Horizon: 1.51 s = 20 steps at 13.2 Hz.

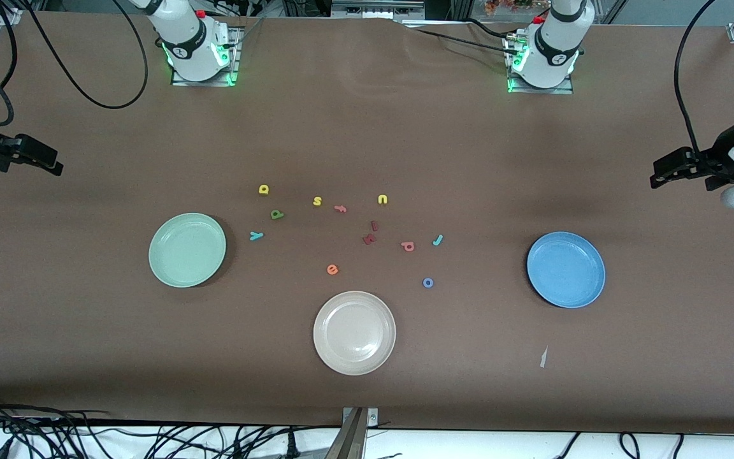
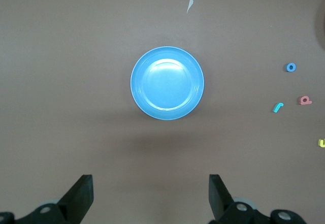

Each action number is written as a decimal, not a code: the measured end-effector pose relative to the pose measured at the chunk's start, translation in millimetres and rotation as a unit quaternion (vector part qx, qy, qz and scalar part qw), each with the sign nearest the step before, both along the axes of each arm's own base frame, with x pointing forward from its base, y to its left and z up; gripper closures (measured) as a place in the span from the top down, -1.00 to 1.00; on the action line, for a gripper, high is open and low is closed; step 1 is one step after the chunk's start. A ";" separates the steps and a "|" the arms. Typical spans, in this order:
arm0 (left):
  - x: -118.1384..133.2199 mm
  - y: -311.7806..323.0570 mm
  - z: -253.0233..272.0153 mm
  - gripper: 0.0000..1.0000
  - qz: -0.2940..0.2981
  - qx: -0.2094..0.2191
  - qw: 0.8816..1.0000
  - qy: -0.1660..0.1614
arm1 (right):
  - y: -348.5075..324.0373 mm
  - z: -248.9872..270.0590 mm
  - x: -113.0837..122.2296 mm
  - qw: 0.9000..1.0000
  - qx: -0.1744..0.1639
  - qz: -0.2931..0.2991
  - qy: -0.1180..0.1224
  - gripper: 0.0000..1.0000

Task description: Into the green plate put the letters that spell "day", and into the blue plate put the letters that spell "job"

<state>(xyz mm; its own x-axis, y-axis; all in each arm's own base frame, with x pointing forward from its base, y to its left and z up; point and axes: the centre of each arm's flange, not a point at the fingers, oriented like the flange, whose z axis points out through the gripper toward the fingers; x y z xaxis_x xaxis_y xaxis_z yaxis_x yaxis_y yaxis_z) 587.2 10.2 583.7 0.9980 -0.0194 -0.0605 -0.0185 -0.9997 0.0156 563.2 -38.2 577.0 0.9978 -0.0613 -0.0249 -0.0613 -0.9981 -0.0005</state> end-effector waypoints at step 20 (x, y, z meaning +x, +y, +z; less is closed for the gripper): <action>0.0 -0.3 0.1 1.00 0.000 0.000 1.000 0.000 | 31.3 -28.5 8.9 0.999 0.016 0.023 0.014 0.99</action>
